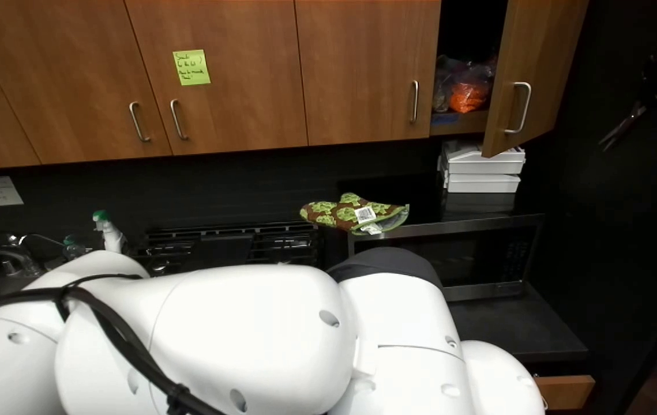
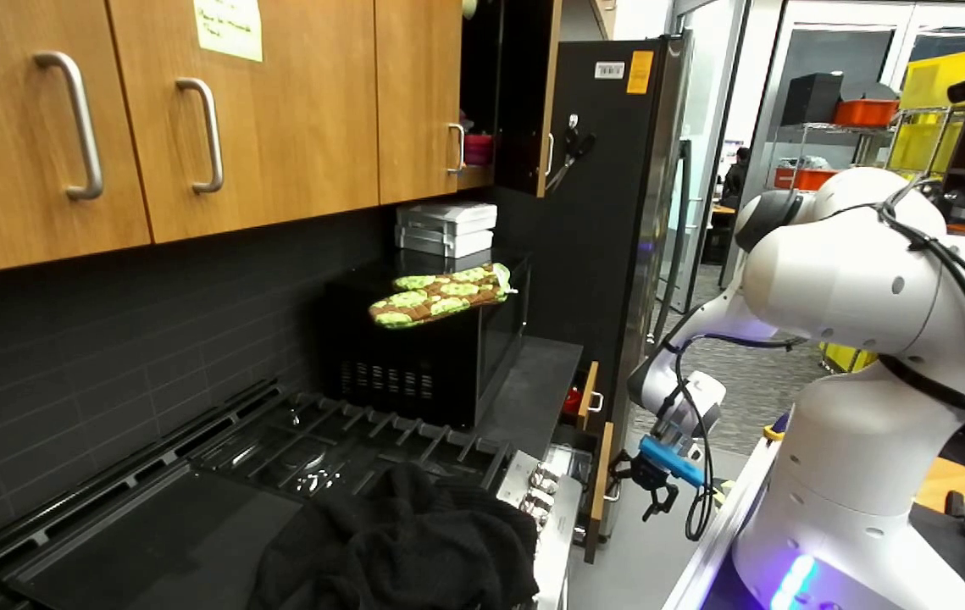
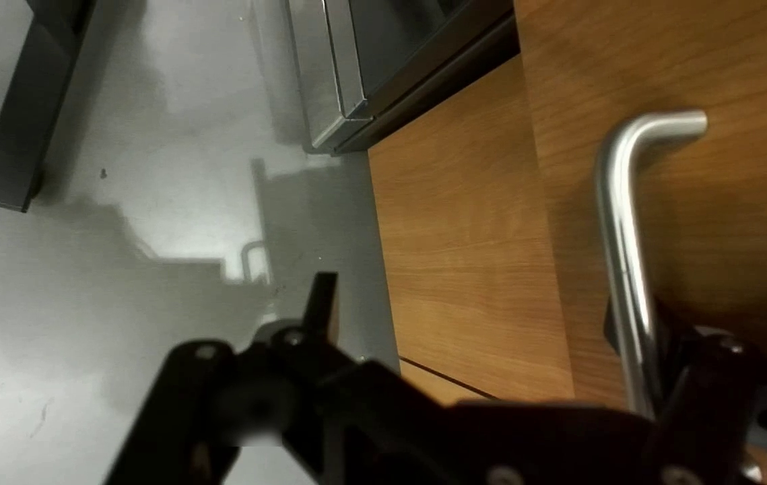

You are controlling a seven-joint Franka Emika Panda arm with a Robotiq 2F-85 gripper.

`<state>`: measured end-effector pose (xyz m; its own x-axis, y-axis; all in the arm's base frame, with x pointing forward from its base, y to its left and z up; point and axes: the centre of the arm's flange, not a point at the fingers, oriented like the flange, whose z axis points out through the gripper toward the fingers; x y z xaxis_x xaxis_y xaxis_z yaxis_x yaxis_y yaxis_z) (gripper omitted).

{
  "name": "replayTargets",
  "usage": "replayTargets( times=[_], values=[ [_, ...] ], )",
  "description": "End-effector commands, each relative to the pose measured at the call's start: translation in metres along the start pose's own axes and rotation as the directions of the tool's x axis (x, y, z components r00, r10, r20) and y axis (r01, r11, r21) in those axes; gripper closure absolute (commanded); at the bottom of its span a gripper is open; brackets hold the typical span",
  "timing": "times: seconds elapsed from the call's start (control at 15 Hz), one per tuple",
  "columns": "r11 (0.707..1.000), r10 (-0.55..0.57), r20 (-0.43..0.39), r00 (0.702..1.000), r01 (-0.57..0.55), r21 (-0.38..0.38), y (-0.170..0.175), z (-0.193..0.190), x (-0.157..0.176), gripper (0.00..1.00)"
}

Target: Pull the top drawer to open it

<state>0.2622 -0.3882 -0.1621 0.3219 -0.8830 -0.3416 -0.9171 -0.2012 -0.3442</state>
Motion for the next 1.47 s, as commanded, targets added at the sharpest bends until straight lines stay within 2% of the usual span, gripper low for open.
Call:
replayTargets(
  times=[0.0,0.4,1.07,1.13,1.4],
  values=[
    [0.99,0.134,-0.052,0.99,-0.136,-0.046,0.042,0.024,0.019,0.26],
    [0.984,0.178,-0.034,0.983,-0.179,-0.011,0.055,0.023,0.022,0.26],
    [0.956,0.29,0.006,0.957,-0.29,0.034,0.064,0.023,0.018,0.26],
    [0.953,0.3,0.005,0.954,-0.3,0.046,0.099,0.0,0.029,0.26],
    [0.939,0.338,0.041,0.94,-0.339,0.048,0.132,0.012,0.02,0.26]
  ],
)
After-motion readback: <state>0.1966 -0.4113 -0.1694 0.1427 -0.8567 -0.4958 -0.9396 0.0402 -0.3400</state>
